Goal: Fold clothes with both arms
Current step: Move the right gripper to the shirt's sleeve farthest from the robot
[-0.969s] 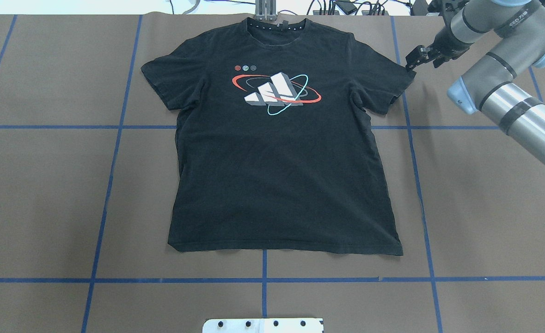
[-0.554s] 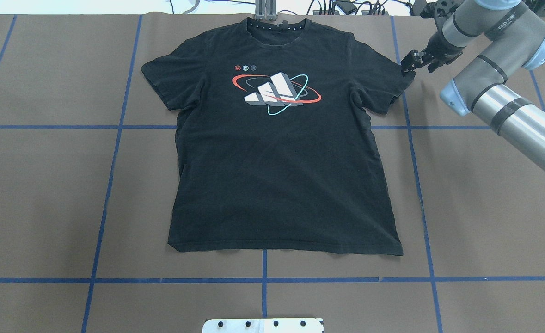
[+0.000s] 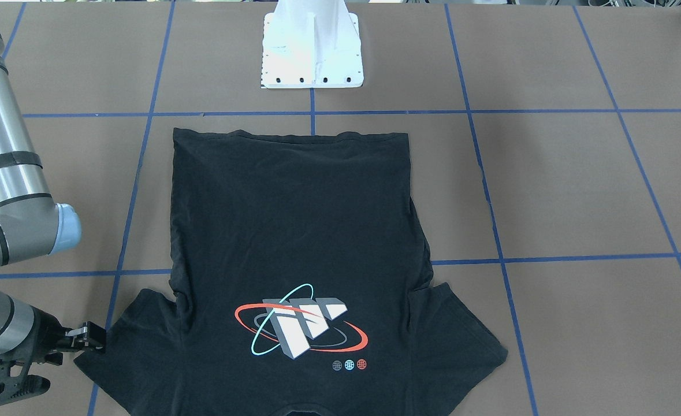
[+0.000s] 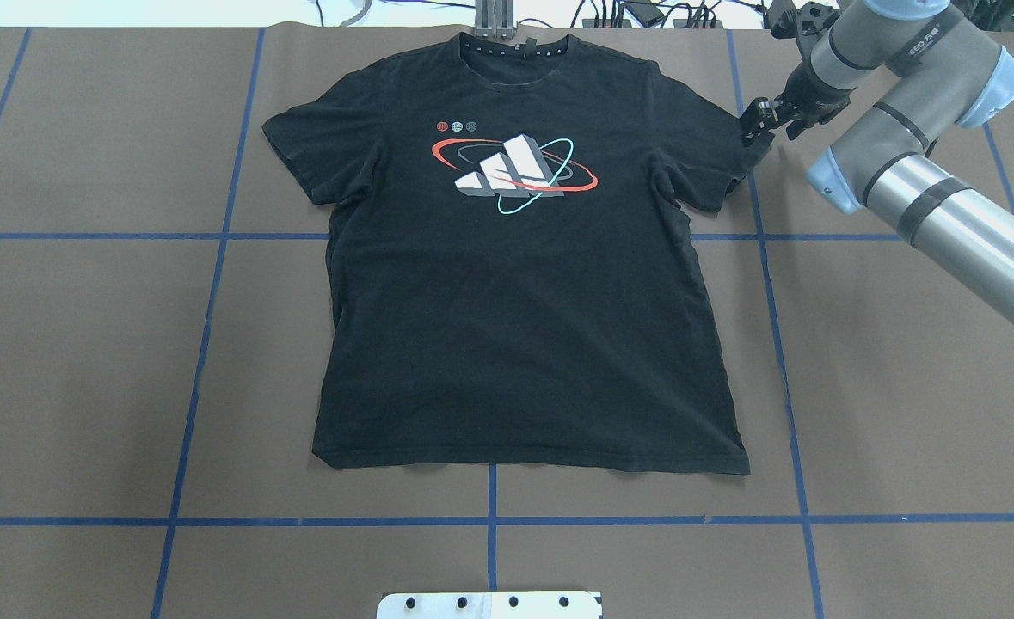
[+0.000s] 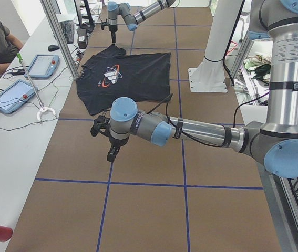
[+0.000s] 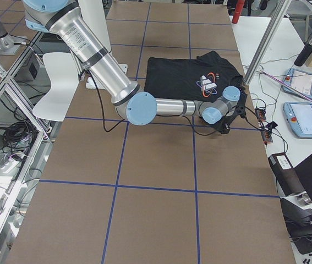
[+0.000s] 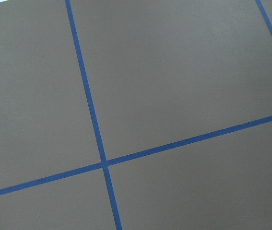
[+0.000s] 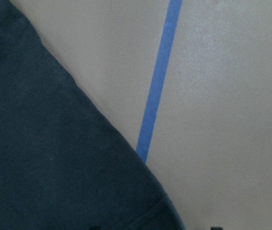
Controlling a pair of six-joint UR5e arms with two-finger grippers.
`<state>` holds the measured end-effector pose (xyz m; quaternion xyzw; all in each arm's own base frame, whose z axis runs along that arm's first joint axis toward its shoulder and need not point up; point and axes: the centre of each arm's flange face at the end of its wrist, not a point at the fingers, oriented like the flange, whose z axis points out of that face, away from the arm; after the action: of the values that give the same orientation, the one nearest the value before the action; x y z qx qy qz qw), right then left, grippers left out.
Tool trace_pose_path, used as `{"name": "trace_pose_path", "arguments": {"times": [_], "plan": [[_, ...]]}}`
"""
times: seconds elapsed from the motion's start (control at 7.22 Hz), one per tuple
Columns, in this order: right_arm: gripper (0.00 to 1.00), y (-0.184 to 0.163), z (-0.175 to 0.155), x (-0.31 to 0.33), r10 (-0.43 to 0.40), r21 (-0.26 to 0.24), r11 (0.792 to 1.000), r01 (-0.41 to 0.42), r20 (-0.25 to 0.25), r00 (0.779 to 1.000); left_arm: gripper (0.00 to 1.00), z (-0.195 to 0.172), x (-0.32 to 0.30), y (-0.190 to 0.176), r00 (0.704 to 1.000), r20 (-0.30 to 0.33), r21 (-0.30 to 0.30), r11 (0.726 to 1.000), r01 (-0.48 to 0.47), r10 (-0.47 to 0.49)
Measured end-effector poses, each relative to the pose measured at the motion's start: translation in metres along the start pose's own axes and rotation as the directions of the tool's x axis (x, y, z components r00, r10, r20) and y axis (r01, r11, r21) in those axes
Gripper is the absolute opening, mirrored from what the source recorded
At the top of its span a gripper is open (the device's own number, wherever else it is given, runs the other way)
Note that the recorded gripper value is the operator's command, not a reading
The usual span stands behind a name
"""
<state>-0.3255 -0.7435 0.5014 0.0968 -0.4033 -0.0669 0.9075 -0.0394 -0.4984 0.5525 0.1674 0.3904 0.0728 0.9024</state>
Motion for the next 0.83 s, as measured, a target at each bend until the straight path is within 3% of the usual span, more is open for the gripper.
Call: {"name": "trace_pose_path", "arguments": {"times": [0.14,0.28,0.42,0.55,0.83], "plan": [[0.74,-0.0028,0.0008,-0.0005,0.002,0.0,1.0,-0.002,-0.006,1.0,0.99,-0.0001,0.0001,0.0,1.0,0.0,0.0,1.0,0.0,0.0],[0.66,-0.0046,0.0017,-0.0002,0.003,0.001,1.0,-0.003,-0.012,1.0,0.99,-0.0001,0.0001,0.0,1.0,0.0,0.0,1.0,0.0,0.0],[0.4,-0.0056,0.0023,0.0,0.003,0.002,1.0,-0.003,-0.016,1.0,0.99,-0.0001,0.0,0.0,1.0,0.001,0.0,1.0,0.0,0.0],[0.02,-0.0054,0.0034,0.0013,0.005,0.0,1.0,-0.005,-0.019,1.0,0.99,-0.0001,0.0001,0.0,1.0,0.001,0.0,1.0,0.0,0.0],[0.0,-0.0047,0.0053,0.0027,0.007,-0.003,1.0,-0.007,-0.021,1.0,0.99,-0.0003,0.0002,-0.0001,1.0,0.001,0.001,1.0,-0.001,0.001]]}}
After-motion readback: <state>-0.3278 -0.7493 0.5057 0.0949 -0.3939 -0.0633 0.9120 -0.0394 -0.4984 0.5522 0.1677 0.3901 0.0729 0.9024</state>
